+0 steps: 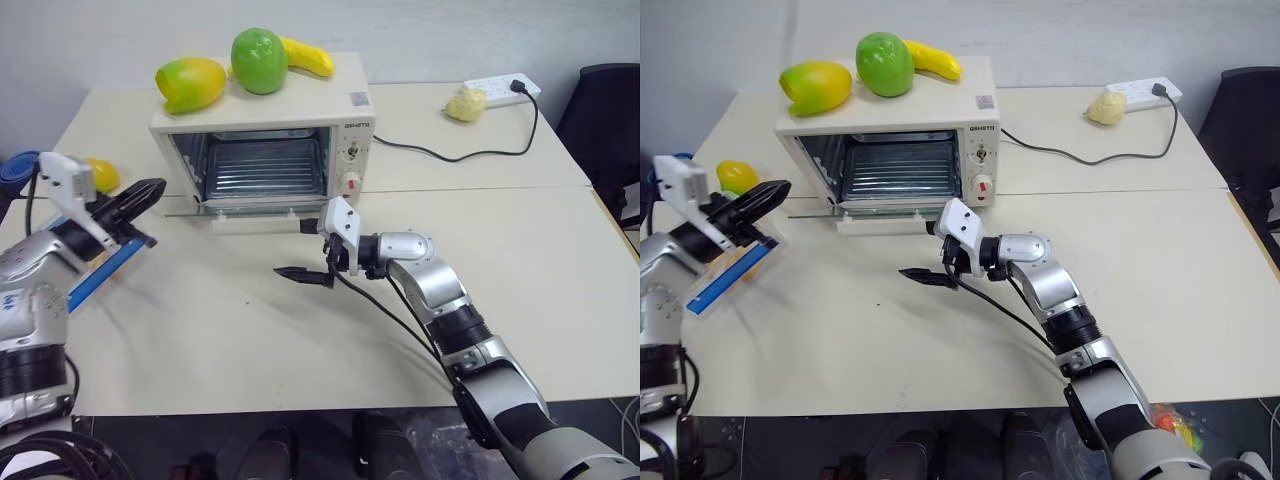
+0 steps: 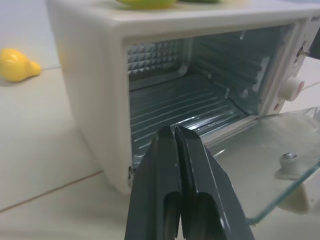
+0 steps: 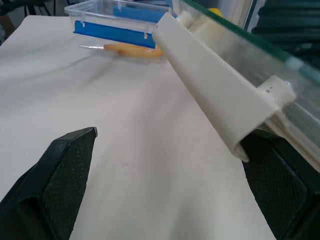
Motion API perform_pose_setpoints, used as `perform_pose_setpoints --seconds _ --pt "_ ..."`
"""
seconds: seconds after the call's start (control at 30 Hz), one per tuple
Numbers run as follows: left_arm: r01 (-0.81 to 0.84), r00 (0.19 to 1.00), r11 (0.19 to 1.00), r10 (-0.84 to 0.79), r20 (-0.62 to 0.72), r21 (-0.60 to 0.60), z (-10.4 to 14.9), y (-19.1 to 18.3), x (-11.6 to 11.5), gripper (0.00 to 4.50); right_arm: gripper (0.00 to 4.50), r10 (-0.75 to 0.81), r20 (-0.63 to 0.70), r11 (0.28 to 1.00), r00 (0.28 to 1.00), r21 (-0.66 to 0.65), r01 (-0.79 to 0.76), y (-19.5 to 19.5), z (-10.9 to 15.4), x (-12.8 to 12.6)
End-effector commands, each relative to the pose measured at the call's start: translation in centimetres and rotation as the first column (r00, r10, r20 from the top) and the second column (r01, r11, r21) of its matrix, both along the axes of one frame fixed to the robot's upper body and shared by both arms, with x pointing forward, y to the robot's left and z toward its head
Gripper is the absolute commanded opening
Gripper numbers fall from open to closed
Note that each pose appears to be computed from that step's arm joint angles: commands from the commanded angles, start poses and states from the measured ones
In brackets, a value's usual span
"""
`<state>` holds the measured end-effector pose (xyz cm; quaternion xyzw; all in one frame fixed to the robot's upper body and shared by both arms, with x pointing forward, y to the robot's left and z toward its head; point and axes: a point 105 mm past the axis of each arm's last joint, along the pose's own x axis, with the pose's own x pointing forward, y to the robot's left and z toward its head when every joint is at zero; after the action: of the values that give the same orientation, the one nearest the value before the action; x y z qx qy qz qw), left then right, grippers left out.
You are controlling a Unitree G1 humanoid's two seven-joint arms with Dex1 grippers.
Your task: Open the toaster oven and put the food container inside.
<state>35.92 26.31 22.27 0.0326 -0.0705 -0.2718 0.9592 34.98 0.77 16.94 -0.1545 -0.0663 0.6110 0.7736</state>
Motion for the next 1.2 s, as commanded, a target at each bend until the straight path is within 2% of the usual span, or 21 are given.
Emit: perform_pose_setpoints --seconds 0.03,0.1,0.27,0.4,0.5,0.6,0.7,0.8,0.9,1.0,1.1,1.2 --pt "0.066 0.998 0.998 -0.066 0.008 0.026 -0.1 -1.5 0.4 0.03 4.5 -0.047 0.085 0.998 0.995 0.041 0.044 -1.4 -0.3 0.0" --pt "0.095 0.995 0.994 -0.094 -0.028 0.044 -0.9 -2.2 0.3 0.03 4.5 -0.078 0.113 0.995 0.99 0.063 0.071 -2.6 -1.1 -0.2" --pt "0.169 0.983 0.973 -0.155 -0.098 0.159 -3.4 -3.4 -0.5 0.03 4.5 -0.115 0.062 0.993 0.991 0.025 0.114 -7.1 -5.1 -2.5" --pt "0.165 0.98 0.975 -0.143 -0.141 0.151 -5.1 -4.0 -0.8 0.03 4.5 -0.203 0.038 0.979 0.978 0.021 0.202 -10.8 -6.0 -3.7" --pt "0.149 0.97 0.981 -0.121 -0.212 0.122 -6.9 -4.4 -1.4 0.03 4.5 -0.267 0.104 0.962 0.958 0.091 0.258 -12.6 -4.2 -4.4" --pt "0.085 0.983 0.991 -0.066 -0.171 0.105 -7.7 -4.1 -1.9 0.03 4.5 -0.279 0.098 0.947 0.955 0.194 0.257 -13.9 -1.1 -5.2" --pt "0.034 0.993 0.996 -0.025 -0.119 0.077 -8.1 -3.7 -2.7 0.03 4.5 -0.256 0.095 0.947 0.962 0.224 0.23 -14.0 -0.2 -5.8" --pt "-0.034 0.999 0.999 0.034 -0.023 -0.004 -7.0 -2.3 -4.5 0.6 4.5 -0.205 0.072 0.947 0.976 0.268 0.179 -13.4 0.2 -6.4" --pt "-0.125 0.991 0.985 0.13 0.033 -0.118 -5.8 0.1 -7.4 1.47 4.5 -0.125 0.082 0.932 0.989 0.352 0.089 -12.1 1.6 -7.3" --pt "-0.25 0.965 0.96 0.257 0.045 -0.127 -5.9 2.8 -10.3 2.37 4.5 -0.045 0.124 0.937 0.991 0.349 -0.001 -10.5 2.0 -8.3" --pt "-0.532 0.842 0.816 0.537 -0.044 -0.228 -7.7 8.3 -16.6 3.14 4.5 0.01 0.216 0.914 0.976 0.394 -0.096 -8.1 3.6 -9.0" --pt "-0.689 0.714 0.669 0.693 -0.099 -0.279 -8.6 11.1 -20.8 4.03 4.5 0.044 0.201 0.904 0.979 0.409 -0.125 -7.7 3.7 -8.8"
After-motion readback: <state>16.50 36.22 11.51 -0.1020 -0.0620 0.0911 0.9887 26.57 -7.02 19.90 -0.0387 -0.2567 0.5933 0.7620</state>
